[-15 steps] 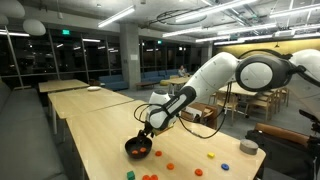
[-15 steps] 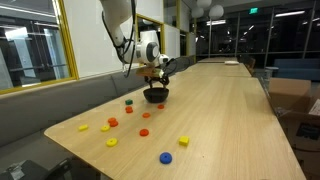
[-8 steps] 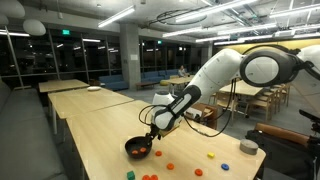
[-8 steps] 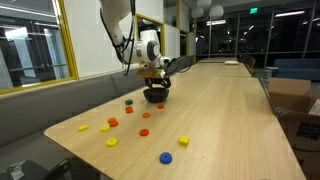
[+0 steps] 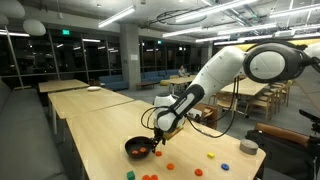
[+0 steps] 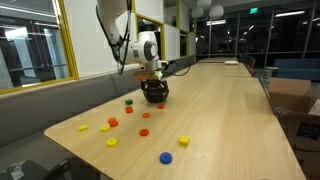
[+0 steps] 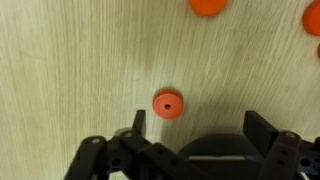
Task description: Pick up some of the orange objects from the table and put them in the bowl
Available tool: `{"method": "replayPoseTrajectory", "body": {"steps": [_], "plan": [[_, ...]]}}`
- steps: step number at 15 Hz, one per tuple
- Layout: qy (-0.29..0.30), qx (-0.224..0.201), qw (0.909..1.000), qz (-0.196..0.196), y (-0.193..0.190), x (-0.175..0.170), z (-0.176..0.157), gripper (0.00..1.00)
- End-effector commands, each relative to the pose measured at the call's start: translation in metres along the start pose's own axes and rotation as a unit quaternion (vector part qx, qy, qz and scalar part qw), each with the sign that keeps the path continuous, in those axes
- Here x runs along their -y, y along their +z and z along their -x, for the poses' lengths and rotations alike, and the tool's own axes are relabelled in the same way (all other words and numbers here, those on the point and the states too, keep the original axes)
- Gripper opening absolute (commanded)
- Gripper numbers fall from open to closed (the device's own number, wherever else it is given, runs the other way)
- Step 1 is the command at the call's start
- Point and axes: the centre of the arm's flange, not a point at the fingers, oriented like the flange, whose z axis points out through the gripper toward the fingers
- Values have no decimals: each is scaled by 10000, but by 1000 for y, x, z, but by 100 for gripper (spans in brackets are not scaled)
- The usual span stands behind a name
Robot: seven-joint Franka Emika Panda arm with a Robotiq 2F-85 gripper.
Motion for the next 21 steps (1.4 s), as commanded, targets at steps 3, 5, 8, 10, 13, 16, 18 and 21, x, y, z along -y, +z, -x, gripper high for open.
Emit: {"method": "replayPoseTrajectory", "body": {"steps": [3,5,8,10,13,16,18,21], "plan": [[-290,19,9995,79,7,-9,0,100],[-354,52,9993,110,12,-11,-1,100],[-394,93,9991,89,21,-13,-3,100],[-426,143,9990,82,27,-13,-3,100],[-472,179,9987,74,33,-13,-7,100],[-515,210,9984,63,39,-14,-11,100],[-532,213,9983,44,42,-15,-15,100],[-556,210,9982,17,45,-17,-19,100]]}}
